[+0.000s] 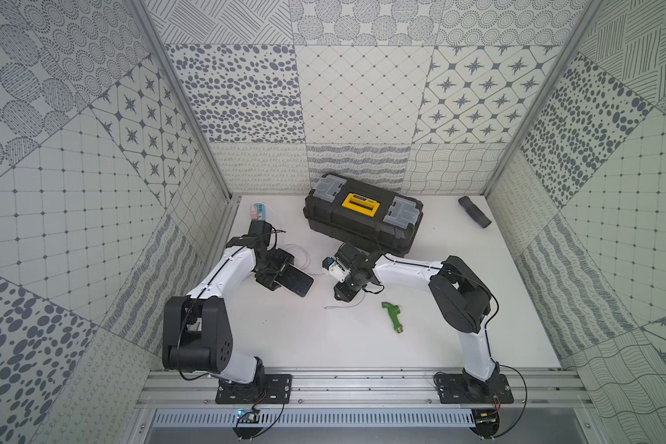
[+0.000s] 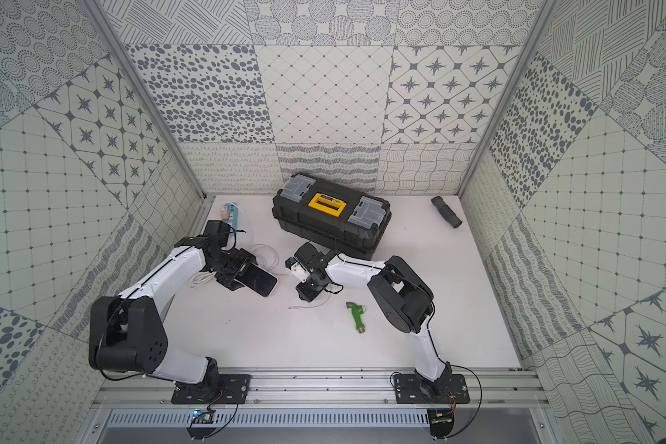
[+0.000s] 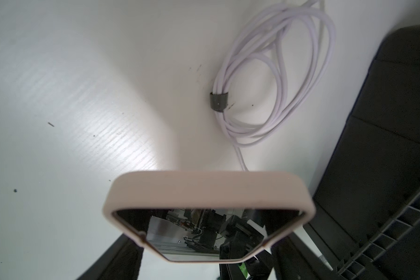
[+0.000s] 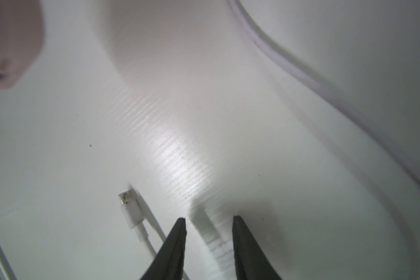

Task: Plug the charging cable into the phone
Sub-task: Pick up the charging cable from the center of the board.

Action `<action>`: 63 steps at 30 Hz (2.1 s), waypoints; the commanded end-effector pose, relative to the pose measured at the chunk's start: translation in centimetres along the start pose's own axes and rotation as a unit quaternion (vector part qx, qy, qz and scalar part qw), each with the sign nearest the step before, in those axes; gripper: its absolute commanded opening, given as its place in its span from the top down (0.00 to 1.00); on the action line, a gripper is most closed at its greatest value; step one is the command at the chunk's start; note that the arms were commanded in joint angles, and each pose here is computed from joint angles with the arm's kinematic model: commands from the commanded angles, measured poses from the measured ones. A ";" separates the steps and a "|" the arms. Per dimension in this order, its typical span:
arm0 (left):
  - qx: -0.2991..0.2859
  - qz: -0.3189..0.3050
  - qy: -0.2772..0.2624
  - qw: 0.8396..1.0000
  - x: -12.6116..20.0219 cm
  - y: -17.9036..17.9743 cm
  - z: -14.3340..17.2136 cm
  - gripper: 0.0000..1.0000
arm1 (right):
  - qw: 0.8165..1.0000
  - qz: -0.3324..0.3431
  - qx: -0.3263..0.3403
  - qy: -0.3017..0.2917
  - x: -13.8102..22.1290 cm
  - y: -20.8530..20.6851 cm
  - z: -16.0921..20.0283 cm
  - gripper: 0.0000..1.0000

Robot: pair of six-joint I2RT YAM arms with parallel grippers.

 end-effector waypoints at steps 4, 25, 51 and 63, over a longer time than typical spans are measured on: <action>-0.016 0.013 0.011 1.000 0.8 0.1 -0.3 1.00 | 0.999 0.023 0.048 -0.013 2.0 0.7 -0.8 0.55; -0.020 0.018 0.026 0.999 0.9 2.6 0.3 1.00 | 0.976 0.066 0.201 0.046 -0.4 5.4 -0.1 0.61; -0.009 0.018 0.041 0.999 -0.4 2.7 -0.2 1.00 | 0.981 0.078 0.177 0.012 3.4 4.0 -1.3 0.67; -0.010 0.017 0.048 0.999 -0.3 2.8 -0.4 1.00 | 0.983 0.054 0.168 0.046 0.1 2.1 -0.5 0.71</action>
Point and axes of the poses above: each gripper's point midway between its finger pads, its own x axis back along the fingers, its own y axis along the line the jaws close on, z = x × y, the point moved 4 cm from there along x, back along the fingers, and after that the axes turned 13 degrees about x, right-handed, at the moved point
